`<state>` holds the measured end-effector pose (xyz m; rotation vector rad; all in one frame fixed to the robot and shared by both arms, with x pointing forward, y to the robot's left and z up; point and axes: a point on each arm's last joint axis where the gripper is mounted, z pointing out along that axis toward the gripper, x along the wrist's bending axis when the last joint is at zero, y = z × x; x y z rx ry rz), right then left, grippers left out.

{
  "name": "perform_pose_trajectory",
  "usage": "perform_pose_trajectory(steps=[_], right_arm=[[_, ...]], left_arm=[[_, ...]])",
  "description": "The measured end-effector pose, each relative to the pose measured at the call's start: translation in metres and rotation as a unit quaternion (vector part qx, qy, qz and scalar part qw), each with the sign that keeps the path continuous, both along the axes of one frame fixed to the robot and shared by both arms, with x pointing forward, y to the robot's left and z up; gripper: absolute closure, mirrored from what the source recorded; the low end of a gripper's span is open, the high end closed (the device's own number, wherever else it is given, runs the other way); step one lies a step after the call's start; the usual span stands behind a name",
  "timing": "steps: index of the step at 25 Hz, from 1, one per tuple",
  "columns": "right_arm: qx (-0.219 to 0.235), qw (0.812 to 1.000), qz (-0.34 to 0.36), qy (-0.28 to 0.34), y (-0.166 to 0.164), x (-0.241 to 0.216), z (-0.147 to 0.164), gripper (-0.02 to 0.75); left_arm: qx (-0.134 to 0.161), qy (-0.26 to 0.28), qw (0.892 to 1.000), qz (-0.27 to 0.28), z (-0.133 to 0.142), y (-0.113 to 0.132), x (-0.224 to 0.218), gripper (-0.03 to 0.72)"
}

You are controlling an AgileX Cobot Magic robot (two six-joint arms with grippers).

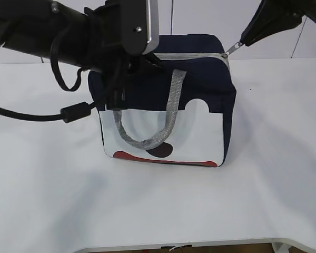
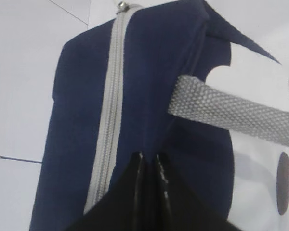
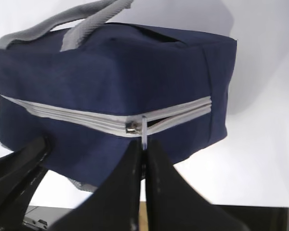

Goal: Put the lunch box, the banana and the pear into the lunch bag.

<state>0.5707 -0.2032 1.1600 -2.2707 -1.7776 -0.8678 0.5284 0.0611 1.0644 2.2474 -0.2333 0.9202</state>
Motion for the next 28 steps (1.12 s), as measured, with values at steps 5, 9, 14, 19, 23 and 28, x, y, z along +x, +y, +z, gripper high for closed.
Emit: perform_pose_trajectory(steps=[5,9,14,19,23,28], right_arm=[[0.025,0.999,-0.031,0.028,0.001,-0.001,-0.004,0.72],[0.032,0.998,-0.04,0.036,0.002,0.002,-0.007,0.72],[0.034,0.998,-0.042,0.036,0.002,0.002,-0.007,0.72],[0.033,0.998,-0.044,0.039,0.002,0.003,-0.008,0.72],[0.039,0.997,-0.046,0.049,0.001,0.006,-0.013,0.72],[0.041,0.997,-0.049,0.05,0.0,0.007,-0.014,0.72]], left_arm=[[-0.002,-0.007,1.0,0.007,0.0,0.0,0.002,0.699],[-0.002,-0.009,1.0,0.009,0.001,0.0,0.002,0.699],[-0.005,-0.02,1.0,0.021,0.001,0.002,0.004,0.699],[0.001,-0.02,0.999,0.045,-0.013,0.008,0.004,0.7],[0.008,-0.024,0.997,0.072,-0.026,0.014,0.004,0.701],[0.008,-0.028,0.996,0.087,-0.03,0.017,0.004,0.701]])
